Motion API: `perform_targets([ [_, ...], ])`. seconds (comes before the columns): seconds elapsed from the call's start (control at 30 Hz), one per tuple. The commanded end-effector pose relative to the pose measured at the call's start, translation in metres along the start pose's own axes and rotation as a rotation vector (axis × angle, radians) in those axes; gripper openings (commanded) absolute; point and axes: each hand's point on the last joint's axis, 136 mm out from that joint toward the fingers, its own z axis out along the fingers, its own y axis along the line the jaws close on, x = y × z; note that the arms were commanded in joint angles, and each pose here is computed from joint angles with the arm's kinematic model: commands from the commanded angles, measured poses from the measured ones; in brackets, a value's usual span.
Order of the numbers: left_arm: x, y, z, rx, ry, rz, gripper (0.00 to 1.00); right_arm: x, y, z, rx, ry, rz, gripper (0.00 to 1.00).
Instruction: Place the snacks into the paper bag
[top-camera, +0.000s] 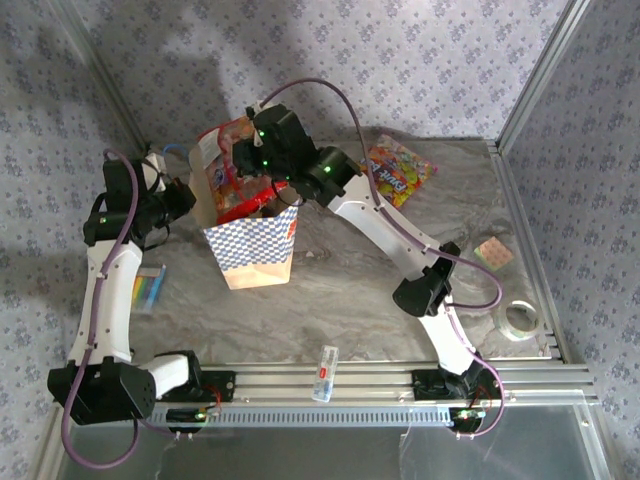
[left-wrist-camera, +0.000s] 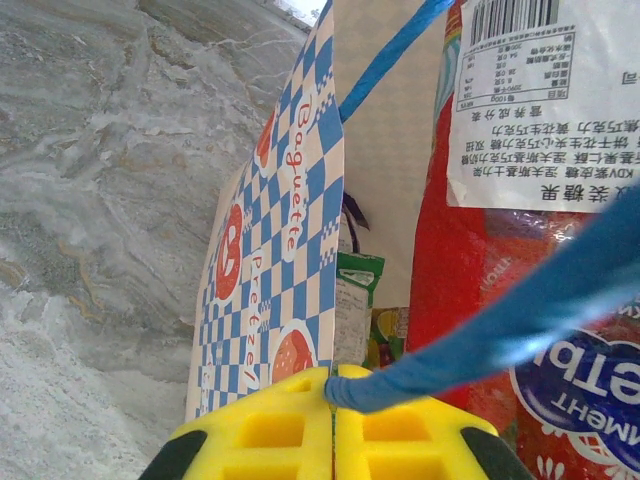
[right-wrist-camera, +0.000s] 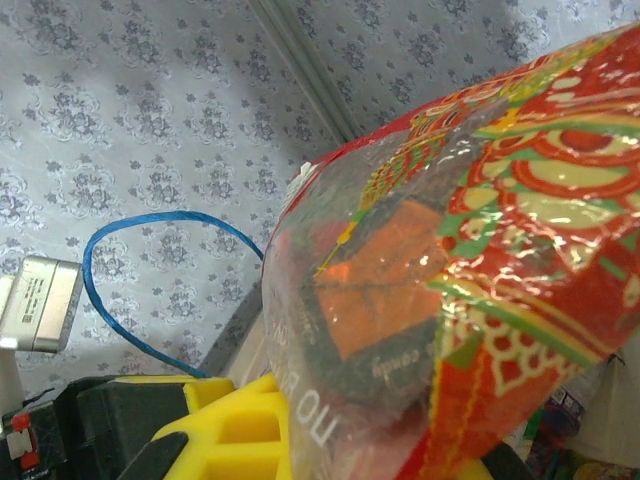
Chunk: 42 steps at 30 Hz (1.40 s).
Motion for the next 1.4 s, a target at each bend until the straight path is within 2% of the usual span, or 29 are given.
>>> perform_targets([
  [0.0, -0.012, -0.008, -0.006, 0.034, -0.046, 0.006, 0.08, -0.059, 0.034, -0.038, -0.102, -0.2, 0.083, 0.0],
  [0.77, -0.011, -0.011, -0.006, 0.054, -0.042, 0.001, 0.08, -0.042, 0.034, -0.017, -0.102, -0.163, 0.224, 0.0],
  [1.37, -0.012, -0.013, -0.009, 0.061, -0.047, 0.004, 0.07, -0.017, 0.033, 0.008, -0.123, -0.074, 0.273, 0.0],
])
